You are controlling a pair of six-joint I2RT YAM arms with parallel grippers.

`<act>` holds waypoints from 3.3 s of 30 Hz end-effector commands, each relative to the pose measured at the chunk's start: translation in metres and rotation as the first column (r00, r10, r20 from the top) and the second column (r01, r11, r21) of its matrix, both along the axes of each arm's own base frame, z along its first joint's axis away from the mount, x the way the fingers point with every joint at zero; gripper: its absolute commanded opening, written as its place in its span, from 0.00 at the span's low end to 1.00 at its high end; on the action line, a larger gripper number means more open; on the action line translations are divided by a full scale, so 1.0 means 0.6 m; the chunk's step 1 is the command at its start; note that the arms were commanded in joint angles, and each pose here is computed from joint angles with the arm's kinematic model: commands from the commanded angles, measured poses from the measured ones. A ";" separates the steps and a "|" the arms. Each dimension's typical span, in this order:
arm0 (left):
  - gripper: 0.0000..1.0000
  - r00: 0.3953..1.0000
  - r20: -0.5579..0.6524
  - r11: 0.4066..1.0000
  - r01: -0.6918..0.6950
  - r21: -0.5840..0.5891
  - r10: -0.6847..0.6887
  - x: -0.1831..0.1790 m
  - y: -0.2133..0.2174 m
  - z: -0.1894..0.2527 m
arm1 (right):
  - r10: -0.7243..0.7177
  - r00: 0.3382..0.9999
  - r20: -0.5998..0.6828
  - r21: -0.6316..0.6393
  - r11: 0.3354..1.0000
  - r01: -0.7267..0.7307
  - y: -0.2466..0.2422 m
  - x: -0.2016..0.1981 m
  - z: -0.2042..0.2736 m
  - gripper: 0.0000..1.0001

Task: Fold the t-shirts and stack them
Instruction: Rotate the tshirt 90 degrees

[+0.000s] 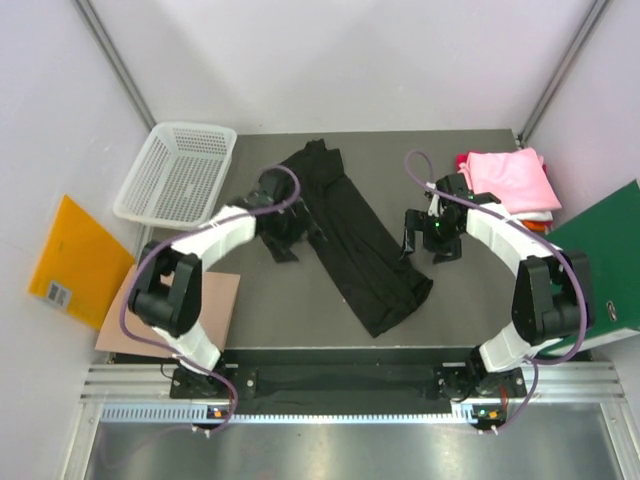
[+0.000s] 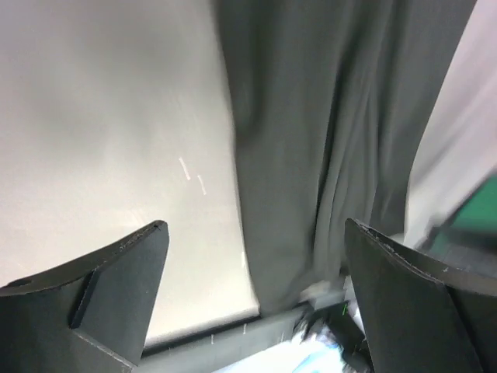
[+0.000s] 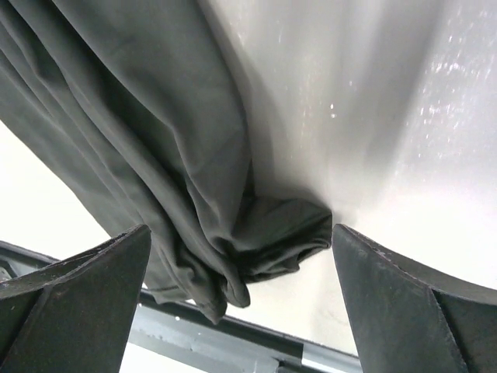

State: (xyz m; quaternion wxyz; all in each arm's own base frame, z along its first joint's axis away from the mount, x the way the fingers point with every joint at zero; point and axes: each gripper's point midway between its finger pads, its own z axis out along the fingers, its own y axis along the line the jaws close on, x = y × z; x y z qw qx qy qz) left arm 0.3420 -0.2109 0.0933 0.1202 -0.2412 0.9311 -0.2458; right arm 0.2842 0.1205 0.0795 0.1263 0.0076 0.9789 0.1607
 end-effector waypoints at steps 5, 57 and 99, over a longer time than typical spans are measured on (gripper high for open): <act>0.91 0.981 -0.156 0.989 0.102 -0.102 -0.117 -0.178 -0.171 -0.081 | -0.029 0.988 0.155 0.037 0.999 0.023 -0.007 0.072 0.047 1.00; 0.99 0.980 0.123 0.841 0.068 0.536 -0.158 -0.286 0.055 0.136 | 0.190 0.982 0.013 0.319 0.930 -0.184 0.132 -0.046 0.018 1.00; 0.97 0.977 0.215 0.994 -0.036 0.107 0.012 0.303 0.110 0.053 | -0.246 0.958 0.145 0.566 0.815 0.123 0.371 0.514 -0.096 0.23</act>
